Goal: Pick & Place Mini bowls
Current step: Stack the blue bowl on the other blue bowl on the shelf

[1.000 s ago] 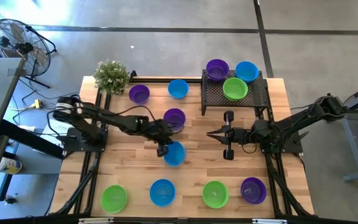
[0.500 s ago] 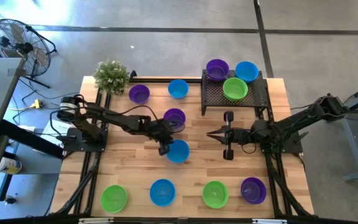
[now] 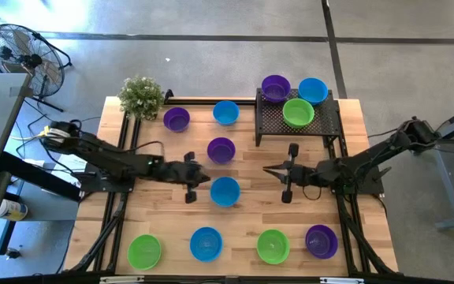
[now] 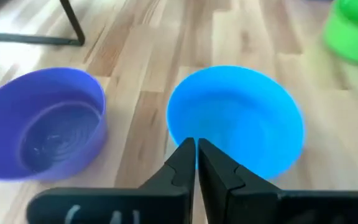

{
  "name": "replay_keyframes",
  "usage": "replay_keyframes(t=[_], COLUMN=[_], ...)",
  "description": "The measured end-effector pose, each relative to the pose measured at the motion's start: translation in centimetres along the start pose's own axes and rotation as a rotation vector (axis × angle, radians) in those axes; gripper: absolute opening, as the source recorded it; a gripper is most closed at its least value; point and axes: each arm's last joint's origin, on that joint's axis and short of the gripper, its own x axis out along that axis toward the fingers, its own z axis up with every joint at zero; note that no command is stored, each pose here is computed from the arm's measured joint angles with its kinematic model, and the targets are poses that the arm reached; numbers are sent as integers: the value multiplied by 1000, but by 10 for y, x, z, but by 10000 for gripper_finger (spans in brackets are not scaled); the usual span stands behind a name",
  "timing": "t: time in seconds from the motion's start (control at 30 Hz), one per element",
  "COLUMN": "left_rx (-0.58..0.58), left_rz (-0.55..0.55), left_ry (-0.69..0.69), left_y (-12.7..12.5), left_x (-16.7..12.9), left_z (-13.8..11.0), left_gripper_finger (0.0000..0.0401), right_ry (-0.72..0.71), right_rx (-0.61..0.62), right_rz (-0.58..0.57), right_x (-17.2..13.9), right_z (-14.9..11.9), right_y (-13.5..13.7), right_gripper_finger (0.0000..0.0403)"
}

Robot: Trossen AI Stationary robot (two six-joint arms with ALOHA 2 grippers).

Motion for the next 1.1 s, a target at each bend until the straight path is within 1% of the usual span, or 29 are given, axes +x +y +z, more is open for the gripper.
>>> replay_keyframes(t=[0.17, 0.23, 0.37, 0.53, 0.7, 0.8, 0.93, 1.1], left_rx=[-41, -52, -56, -35, -34, -32, -30, -33], left_rz=[-53, -71, -86, -83, -83, -83, -86, -85], left_ry=[-158, -203, -290, -301, -299, -290, -284, -275], left_y=[6, 10, 14, 15, 15, 15, 15, 15], left_x=[-18, -24, -31, -33, -33, -32, -32, -32], left_z=[-36, -49, -62, -67, -67, -68, -69, -69], left_gripper_finger=[2, 4, 5, 5, 5, 5, 5, 5], right_ry=[92, 125, 191, 292, 385, 436, 517, 627], right_rx=[10, 11, 3, -29, -73, -95, -131, -189], right_rz=[-44, -40, -38, -4, 62, 129, 203, 202], right_x=[0, 3, 18, 44, 68, 79, 93, 110], right_z=[-12, -18, -22, -26, -35, -40, -46, -50], right_y=[12, 18, 31, 52, 73, 84, 94, 95], right_gripper_finger=[12, 12, 12, 30, 74, 102, 130, 141])
